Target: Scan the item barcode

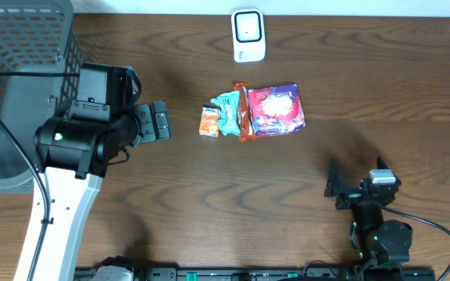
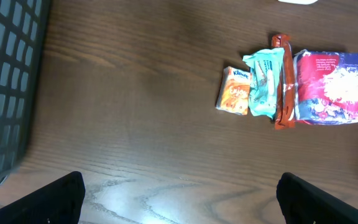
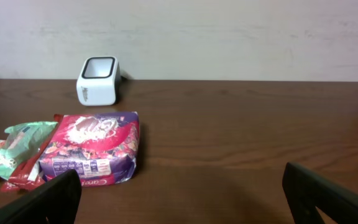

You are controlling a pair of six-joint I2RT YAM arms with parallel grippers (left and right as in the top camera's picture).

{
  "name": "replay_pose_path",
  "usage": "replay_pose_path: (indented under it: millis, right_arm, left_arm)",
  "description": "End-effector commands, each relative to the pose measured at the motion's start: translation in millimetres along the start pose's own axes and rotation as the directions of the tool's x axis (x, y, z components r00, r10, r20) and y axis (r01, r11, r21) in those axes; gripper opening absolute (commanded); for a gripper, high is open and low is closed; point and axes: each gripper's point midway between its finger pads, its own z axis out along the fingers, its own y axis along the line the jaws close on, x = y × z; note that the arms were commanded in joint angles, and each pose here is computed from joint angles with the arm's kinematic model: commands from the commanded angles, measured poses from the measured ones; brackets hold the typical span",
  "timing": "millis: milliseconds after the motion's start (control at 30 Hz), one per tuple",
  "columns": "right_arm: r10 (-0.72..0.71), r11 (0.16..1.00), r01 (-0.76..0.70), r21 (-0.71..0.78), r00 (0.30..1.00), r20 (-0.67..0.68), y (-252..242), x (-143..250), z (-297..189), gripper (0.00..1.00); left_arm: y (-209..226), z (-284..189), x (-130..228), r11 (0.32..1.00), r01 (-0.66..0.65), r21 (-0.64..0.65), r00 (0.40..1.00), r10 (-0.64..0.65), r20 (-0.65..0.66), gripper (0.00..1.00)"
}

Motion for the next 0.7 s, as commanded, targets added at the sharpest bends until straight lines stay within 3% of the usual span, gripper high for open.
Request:
replay_pose_path:
  millis: [0,267,367,500,667]
  right_arm:
    - [0.013,1.0,-0.013,0.011,1.0,0.0,-2,1,0,0.99]
    - [0.015,1.0,-0.015,0.009,1.0,0.0,-2,1,0,0.99]
    - [0.11,0.985,-0.11,-0.131,0.994,-0.001,22,-2,-1,0.99]
    - [0.348,0.825,-0.379,-0.419,0.925,-0.152,76,-5,-18,0.99]
    - [0.485,0.718,-0.54,-0.439,0.841,-0.24,85,-10,-23,0.99]
  left_arm:
    - [4,2,1,1.0,-0.005,-0.023,1.0,0.005,-0.005,0.98]
    - [4,2,1,1.0,-0.005,-0.023,1.0,0.005,-0.005,0.98]
    - [4,2,1,1.0,-0.005,-0.023,1.0,0.005,-0.005,0.98]
    - [4,2,1,1.0,-0.005,-0.023,1.0,0.005,-0.005,0.98]
    - [4,2,1,1.0,-0.005,-0.023,1.0,0.005,-0.005,0.98]
